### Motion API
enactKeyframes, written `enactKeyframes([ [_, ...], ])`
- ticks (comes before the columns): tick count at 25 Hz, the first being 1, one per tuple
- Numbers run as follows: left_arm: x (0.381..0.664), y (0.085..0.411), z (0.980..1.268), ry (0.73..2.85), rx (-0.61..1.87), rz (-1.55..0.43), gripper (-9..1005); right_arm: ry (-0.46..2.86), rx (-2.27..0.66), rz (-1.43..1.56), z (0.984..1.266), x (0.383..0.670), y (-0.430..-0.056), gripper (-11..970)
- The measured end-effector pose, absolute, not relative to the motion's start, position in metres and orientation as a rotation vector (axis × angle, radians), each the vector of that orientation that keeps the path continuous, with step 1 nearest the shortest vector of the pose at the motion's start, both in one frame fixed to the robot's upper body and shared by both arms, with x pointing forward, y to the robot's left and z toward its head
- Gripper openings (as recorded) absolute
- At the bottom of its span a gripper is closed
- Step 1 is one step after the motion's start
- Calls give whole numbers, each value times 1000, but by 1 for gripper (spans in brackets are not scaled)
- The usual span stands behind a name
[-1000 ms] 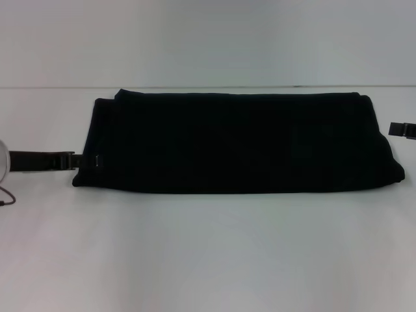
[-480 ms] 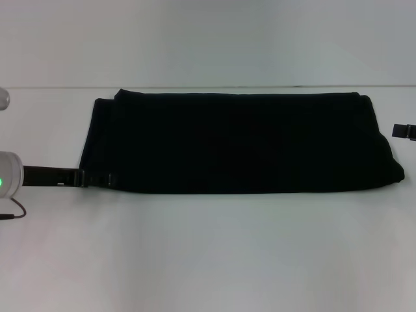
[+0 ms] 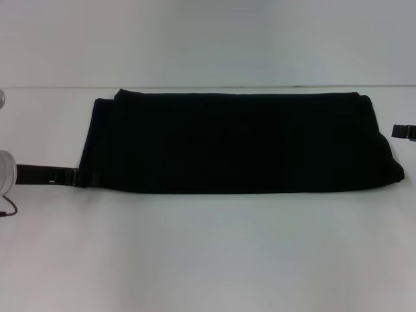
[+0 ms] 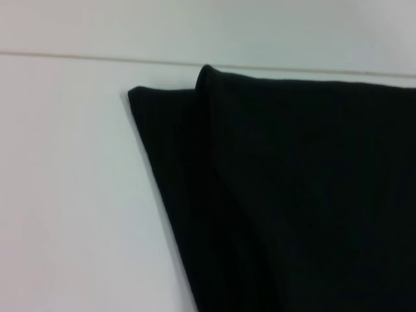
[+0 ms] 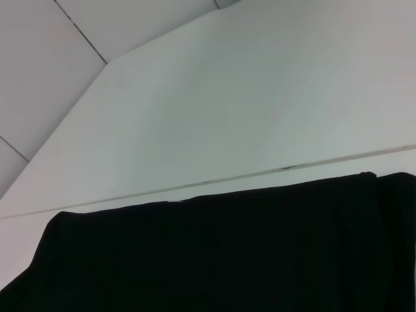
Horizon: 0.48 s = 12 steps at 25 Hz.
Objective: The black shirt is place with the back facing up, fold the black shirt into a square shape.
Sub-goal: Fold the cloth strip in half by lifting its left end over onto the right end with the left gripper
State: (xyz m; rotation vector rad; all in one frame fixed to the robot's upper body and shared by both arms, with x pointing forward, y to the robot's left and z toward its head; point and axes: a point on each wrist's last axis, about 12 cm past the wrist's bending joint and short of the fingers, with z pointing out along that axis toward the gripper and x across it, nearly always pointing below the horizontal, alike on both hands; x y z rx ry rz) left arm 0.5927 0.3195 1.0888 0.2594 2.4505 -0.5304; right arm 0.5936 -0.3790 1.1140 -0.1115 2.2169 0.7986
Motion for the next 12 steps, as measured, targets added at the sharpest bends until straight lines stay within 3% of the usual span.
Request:
enactKeyframes([
  [4,594,321,1086,2462,269,-505,540,2217,-111,800,1114,594,-379,668],
  [12,594,321,1086,2459,291,-492,274,2226,-109,794,1113,593,-380,668],
])
